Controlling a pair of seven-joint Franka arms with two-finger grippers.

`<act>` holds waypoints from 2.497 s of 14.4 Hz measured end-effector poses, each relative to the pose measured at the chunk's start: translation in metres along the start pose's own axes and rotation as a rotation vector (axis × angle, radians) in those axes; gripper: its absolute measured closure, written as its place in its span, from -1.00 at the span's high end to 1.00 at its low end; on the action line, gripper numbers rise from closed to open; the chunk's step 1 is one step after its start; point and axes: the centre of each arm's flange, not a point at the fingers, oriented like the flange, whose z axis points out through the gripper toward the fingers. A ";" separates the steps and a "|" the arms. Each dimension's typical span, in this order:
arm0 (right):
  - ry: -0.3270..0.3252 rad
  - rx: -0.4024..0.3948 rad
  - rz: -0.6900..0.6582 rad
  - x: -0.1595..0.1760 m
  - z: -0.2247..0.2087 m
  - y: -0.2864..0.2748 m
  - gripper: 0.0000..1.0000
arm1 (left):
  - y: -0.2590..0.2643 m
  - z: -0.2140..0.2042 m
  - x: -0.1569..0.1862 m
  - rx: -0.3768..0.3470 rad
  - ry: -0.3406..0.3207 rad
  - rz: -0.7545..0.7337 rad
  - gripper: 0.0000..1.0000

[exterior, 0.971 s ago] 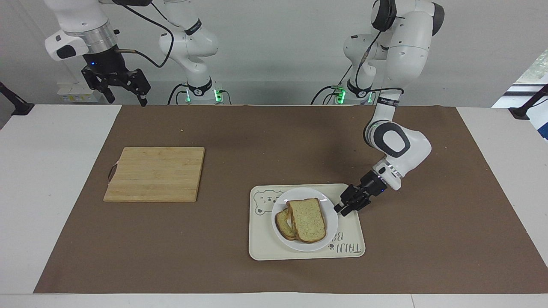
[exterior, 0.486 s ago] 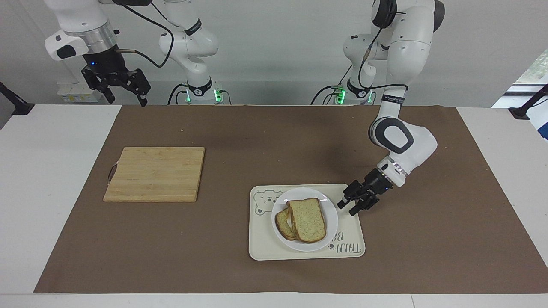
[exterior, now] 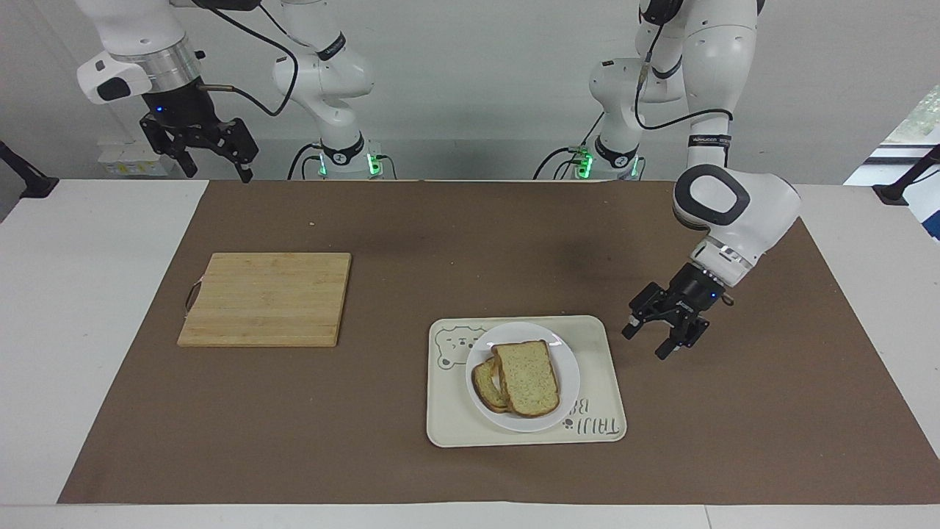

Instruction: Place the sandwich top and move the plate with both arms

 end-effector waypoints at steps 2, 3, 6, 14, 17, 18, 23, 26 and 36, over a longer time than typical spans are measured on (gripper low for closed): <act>0.000 0.000 0.000 0.000 0.000 0.000 1.00 | 0.009 -0.022 0.017 0.058 -0.070 0.078 1.00; 0.000 0.000 0.000 0.000 0.000 0.000 1.00 | 0.014 -0.037 0.029 0.091 -0.130 0.117 1.00; 0.000 0.000 0.000 0.000 0.000 0.000 1.00 | 0.041 -0.103 0.072 0.248 -0.320 0.239 1.00; 0.000 0.000 0.000 0.000 0.000 0.000 1.00 | 0.092 -0.242 0.056 0.404 -0.609 0.211 1.00; 0.000 0.000 0.000 0.000 0.000 0.000 1.00 | 0.104 -0.270 0.042 0.422 -0.656 0.179 1.00; 0.000 0.000 0.000 0.000 0.000 0.000 1.00 | 0.105 -0.270 0.041 0.422 -0.664 0.176 1.00; 0.000 0.000 0.000 0.000 0.000 0.000 1.00 | 0.111 -0.268 0.060 0.418 -0.683 0.176 1.00; 0.000 0.000 0.000 0.000 0.000 0.000 1.00 | 0.113 -0.270 0.066 0.424 -0.670 0.166 1.00; 0.000 0.000 0.000 0.000 0.000 0.000 1.00 | 0.113 -0.269 0.048 0.439 -0.663 0.124 1.00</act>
